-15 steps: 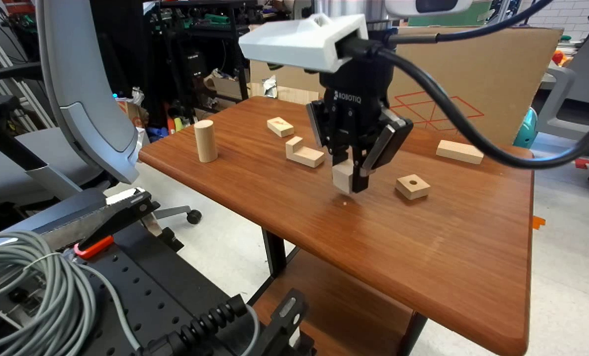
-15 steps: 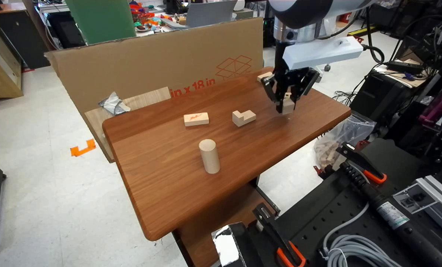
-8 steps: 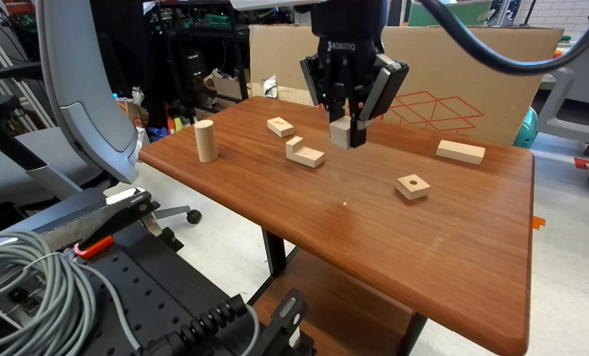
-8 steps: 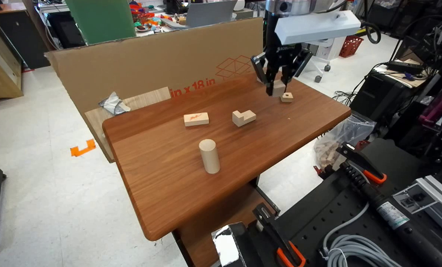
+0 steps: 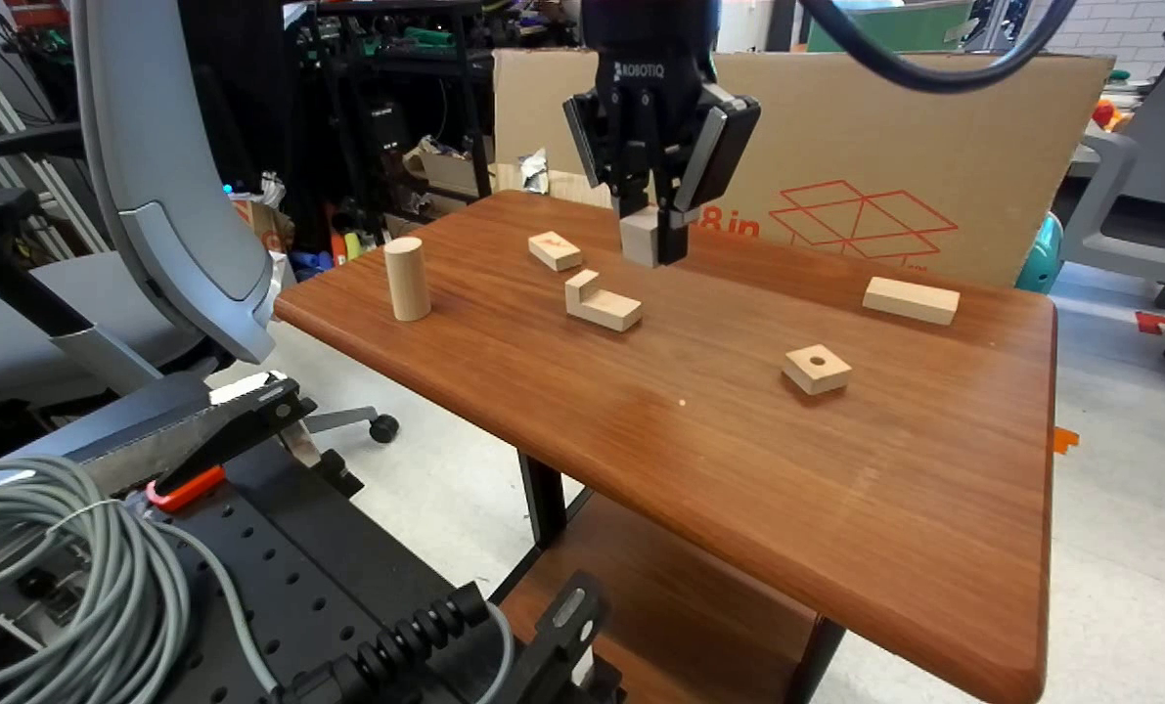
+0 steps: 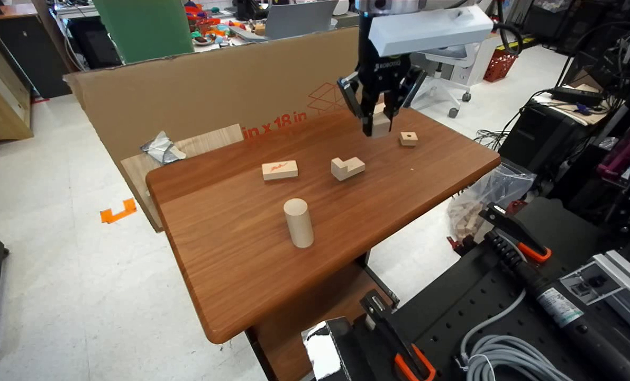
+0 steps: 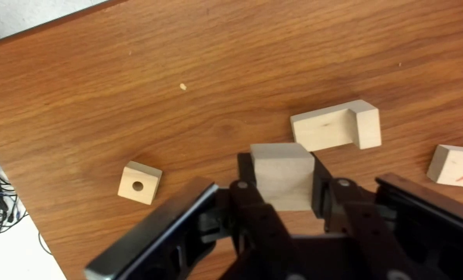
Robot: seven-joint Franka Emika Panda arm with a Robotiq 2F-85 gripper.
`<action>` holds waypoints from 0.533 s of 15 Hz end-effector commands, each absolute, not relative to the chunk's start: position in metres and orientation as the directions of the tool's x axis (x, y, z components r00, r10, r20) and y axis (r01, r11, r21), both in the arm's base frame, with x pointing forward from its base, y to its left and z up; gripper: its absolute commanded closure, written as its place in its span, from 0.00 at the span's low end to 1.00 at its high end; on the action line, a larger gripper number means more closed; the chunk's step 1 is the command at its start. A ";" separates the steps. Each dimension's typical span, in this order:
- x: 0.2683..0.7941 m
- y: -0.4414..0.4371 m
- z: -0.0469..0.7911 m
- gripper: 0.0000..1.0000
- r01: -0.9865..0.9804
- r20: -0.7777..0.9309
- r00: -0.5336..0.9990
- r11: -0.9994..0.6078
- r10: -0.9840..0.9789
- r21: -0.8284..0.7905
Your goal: Put the square block on the block in the middle
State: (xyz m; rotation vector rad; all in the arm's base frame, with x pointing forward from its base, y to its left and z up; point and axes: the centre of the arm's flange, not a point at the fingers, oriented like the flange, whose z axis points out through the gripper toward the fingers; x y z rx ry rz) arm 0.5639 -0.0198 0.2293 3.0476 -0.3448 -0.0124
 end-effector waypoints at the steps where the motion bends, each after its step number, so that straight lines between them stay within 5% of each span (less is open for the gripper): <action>1: 0.578 -0.006 0.222 0.91 -0.180 -0.034 0.982 -0.979 -0.184 0.094; 8: 0.596 0.005 0.196 0.91 -0.153 -0.099 0.981 -0.980 -0.166 0.125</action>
